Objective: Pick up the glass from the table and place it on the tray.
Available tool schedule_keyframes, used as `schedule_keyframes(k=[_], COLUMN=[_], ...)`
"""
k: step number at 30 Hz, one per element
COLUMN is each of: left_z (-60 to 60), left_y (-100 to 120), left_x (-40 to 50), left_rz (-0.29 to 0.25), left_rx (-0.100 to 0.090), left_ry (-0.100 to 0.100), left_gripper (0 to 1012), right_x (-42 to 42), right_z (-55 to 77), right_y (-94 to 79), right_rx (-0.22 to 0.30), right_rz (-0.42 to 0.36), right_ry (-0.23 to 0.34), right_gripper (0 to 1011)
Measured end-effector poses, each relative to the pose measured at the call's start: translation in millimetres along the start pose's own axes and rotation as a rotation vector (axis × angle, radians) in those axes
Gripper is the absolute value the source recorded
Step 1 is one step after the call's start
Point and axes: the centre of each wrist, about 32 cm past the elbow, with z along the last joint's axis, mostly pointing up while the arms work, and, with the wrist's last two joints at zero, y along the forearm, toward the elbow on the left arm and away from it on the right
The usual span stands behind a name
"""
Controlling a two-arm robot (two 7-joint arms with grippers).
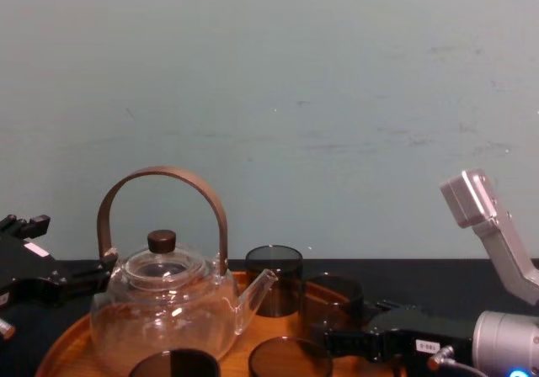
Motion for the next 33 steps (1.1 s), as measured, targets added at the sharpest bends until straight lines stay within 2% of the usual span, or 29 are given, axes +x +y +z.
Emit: schedule_keyframes(k=[8, 18, 24, 33], left_z=[0.0, 0.0, 0.0, 0.0], left_y=[0, 0, 0, 0], left_x=[0.0, 0.0, 0.0, 0.0], left_rz=[0.000, 0.000, 0.000, 0.000], left_rx=[0.000, 0.000, 0.000, 0.000], left_ry=[0.000, 0.000, 0.000, 0.000], left_gripper=[1009, 1010, 1010, 1009], right_x=[-0.3, -3.6, -6.2, -9.5], right_z=[5.3, 20.4, 22.6, 19.1], right_y=[-1.7, -6.6, -15.3, -38.9], right_rx=[0.033, 0.084, 0.088, 0.099], right_rz=[0.004, 0.018, 0.014, -0.011], right_ry=[-0.013, -0.049, -0.052, -0.043], right_gripper=[1000, 1000, 1000, 1000])
